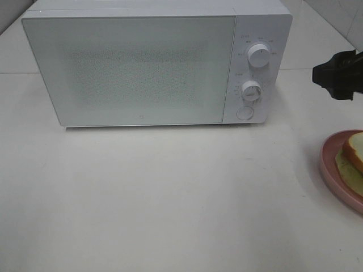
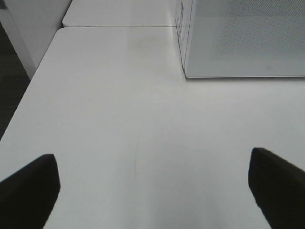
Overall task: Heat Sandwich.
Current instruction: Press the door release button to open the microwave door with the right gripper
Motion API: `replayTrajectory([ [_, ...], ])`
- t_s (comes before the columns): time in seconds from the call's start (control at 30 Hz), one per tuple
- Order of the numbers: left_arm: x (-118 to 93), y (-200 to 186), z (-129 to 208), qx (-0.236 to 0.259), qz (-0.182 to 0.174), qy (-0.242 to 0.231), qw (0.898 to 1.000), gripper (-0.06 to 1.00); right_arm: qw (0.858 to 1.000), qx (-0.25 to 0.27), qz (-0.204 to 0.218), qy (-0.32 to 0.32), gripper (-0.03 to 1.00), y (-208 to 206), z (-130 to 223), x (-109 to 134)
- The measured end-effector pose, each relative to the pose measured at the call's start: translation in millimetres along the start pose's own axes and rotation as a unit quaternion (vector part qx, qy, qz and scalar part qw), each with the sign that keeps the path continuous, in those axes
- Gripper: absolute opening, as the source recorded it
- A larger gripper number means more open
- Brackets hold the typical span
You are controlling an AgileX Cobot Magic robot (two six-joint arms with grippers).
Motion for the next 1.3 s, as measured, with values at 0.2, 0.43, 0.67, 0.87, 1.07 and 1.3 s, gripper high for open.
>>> replayTrajectory([
  [0.2, 0, 0, 0, 0.0, 0.0, 0.0, 1.0, 0.99, 1.0, -0.03, -0.006, 0.0, 0.76, 22, 3, 2],
  [0.43, 0, 0, 0, 0.0, 0.0, 0.0, 1.0, 0.99, 0.996, -0.086, 0.001, 0.007, 0.76, 35, 24, 2],
  [0.67, 0, 0, 0, 0.0, 0.0, 0.0, 1.0, 0.99, 0.99, -0.134, 0.031, -0.01, 0.76, 30, 43, 3],
  [0.87, 0, 0, 0, 0.0, 0.0, 0.0, 1.0, 0.99, 0.986, -0.157, 0.047, -0.025, 0.76, 30, 56, 19],
  [1.07, 0, 0, 0, 0.0, 0.0, 0.0, 1.0, 0.99, 0.985, -0.167, 0.029, -0.029, 0.76, 33, 66, 43],
  [1.3, 0, 0, 0, 0.0, 0.0, 0.0, 1.0, 0.99, 0.987, -0.158, 0.029, -0.026, 0.76, 40, 79, 61],
])
Point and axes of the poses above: a point on each arm's last joint axis where the gripper is mounted, y pointing out along that axis toward the gripper, x along the wrist's bending axis when the last joint is at zero, z = x × y, the point moved 1 cm from there along y, pointing out along that axis toward the gripper, and after that the axes turned 2 degrees about -y, right-handed, at the moved point
